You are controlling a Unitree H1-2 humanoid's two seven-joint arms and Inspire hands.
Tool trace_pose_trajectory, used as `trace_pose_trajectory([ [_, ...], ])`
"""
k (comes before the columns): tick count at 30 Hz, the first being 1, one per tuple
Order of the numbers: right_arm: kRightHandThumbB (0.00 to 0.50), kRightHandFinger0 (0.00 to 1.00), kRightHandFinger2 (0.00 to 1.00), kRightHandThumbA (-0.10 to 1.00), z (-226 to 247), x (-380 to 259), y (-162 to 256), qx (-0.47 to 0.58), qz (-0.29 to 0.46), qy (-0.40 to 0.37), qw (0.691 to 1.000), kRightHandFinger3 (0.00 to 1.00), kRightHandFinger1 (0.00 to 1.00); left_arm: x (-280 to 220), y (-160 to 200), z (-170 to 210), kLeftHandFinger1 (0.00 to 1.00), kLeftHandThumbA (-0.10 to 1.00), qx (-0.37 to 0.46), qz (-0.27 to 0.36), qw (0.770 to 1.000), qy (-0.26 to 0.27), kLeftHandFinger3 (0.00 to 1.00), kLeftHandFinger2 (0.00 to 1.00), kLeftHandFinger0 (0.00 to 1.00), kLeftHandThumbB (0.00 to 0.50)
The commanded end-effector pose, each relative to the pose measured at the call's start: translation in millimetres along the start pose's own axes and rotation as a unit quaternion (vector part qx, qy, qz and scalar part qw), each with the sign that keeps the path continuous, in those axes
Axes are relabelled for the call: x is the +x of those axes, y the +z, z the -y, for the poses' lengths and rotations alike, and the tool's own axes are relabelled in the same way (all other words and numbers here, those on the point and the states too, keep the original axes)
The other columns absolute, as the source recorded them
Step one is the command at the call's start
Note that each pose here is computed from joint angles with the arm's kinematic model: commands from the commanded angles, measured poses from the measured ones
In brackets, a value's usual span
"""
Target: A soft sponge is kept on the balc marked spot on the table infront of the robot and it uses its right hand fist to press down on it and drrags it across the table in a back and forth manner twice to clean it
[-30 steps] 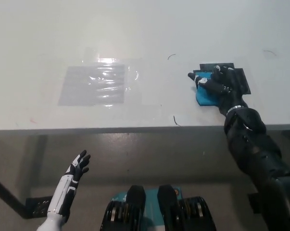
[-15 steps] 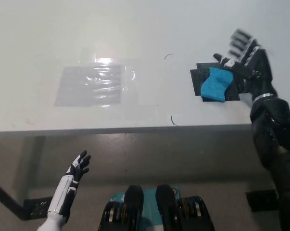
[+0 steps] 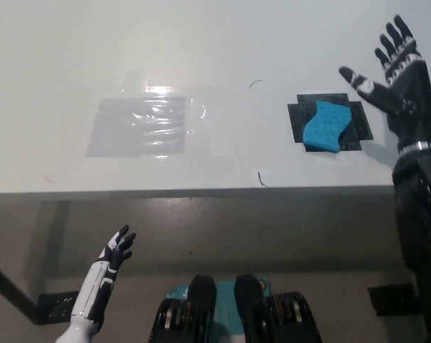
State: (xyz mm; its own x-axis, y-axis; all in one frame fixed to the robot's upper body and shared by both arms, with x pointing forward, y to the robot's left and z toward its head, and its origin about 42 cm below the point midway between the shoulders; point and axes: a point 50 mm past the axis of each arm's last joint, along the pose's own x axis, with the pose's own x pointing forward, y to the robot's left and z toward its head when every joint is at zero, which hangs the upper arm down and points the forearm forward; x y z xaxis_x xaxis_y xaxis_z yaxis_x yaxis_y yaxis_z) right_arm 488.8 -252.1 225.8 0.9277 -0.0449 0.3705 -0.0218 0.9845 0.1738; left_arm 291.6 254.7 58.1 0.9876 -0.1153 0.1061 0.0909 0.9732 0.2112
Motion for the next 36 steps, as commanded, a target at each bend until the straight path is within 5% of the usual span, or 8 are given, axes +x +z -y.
trace_pose_trajectory([
  [1,0.388,1.00,1.00,1.00,-80.1,-179.0,237.2,0.042,0.427,0.198,0.881,1.00,1.00,11.6,13.8,-8.5,1.00,1.00,0.016,0.037,0.999,-0.019,1.00,0.99,1.00,0.065],
  [7,0.349,1.00,1.00,1.00,-51.3,-240.0,112.7,-0.010,0.206,0.163,0.965,1.00,1.00,7.1,9.8,-10.3,1.00,1.00,0.009,0.033,0.999,-0.015,1.00,1.00,1.00,0.059],
  [9,0.313,1.00,1.00,1.00,-36.9,-248.7,83.2,-0.030,0.157,0.147,0.976,1.00,1.00,5.9,9.4,-9.1,1.00,1.00,0.002,0.027,1.000,-0.014,1.00,1.00,1.00,0.067],
  [13,0.371,1.00,1.00,1.00,-2.7,-263.3,11.7,-0.047,0.004,0.096,0.994,1.00,1.00,1.3,7.3,-3.0,1.00,1.00,-0.006,0.022,0.999,-0.022,1.00,1.00,1.00,0.057],
  [17,0.285,1.00,1.00,1.00,22.1,-279.0,-49.5,-0.035,-0.098,0.074,0.992,1.00,1.00,-6.5,4.1,-2.1,1.00,1.00,-0.007,0.013,1.000,-0.025,1.00,1.00,1.00,0.069],
  [25,0.291,1.00,1.00,1.00,25.0,-265.4,-63.5,-0.002,-0.137,0.066,0.988,1.00,1.00,0.4,9.2,-0.3,1.00,1.00,-0.008,0.023,0.999,-0.031,1.00,1.00,1.00,0.039],
  [33,0.212,1.00,1.00,1.00,24.1,-259.3,-63.2,0.008,-0.142,0.065,0.988,1.00,1.00,2.0,13.5,-0.4,1.00,1.00,-0.004,0.020,0.999,-0.031,1.00,1.00,1.00,0.048],
  [36,0.226,1.00,1.00,1.00,21.7,-247.3,-64.0,0.012,-0.142,0.071,0.987,1.00,1.00,2.0,13.7,-1.9,1.00,1.00,-0.001,0.021,0.999,-0.028,1.00,1.00,1.00,0.054],
])
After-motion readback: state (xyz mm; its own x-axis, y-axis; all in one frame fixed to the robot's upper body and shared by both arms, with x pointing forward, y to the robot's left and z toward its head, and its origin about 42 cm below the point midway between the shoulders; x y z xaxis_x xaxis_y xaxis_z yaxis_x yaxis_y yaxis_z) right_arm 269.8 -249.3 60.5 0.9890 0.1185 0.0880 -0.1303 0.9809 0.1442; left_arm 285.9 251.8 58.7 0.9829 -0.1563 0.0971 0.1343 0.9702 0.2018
